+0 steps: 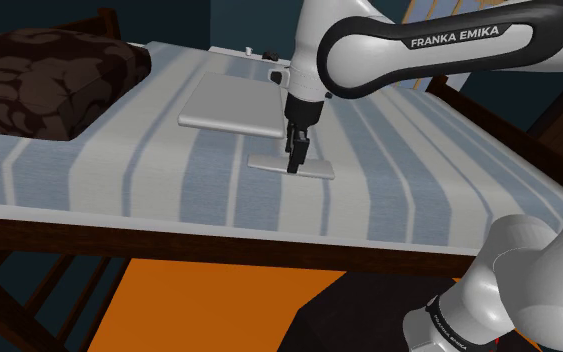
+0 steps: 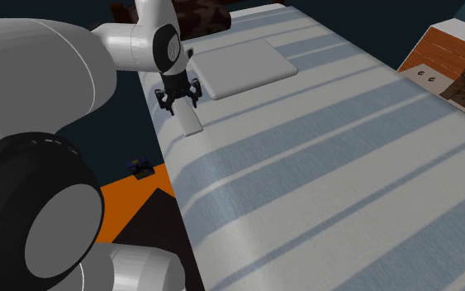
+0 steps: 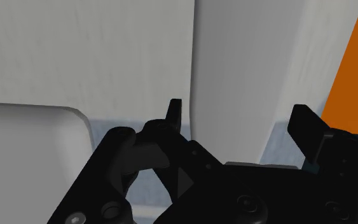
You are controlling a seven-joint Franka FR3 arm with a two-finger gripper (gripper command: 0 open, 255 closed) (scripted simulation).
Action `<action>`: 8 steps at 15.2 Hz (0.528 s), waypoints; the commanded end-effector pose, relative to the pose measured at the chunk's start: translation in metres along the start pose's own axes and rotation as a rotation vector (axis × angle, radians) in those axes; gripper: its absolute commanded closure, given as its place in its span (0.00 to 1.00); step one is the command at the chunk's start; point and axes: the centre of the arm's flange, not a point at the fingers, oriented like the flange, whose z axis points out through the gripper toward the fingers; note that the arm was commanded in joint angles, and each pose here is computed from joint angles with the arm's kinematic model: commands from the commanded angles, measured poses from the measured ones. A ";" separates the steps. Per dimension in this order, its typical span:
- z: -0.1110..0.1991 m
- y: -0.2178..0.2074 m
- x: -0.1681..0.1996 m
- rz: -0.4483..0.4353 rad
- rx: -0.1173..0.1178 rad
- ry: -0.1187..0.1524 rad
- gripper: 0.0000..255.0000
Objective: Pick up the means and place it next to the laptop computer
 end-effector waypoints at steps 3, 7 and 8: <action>0.000 0.000 0.000 0.000 0.000 0.000 0.00; -0.026 0.000 0.000 0.000 0.000 0.000 0.00; -0.040 0.000 0.000 0.000 0.000 0.000 0.00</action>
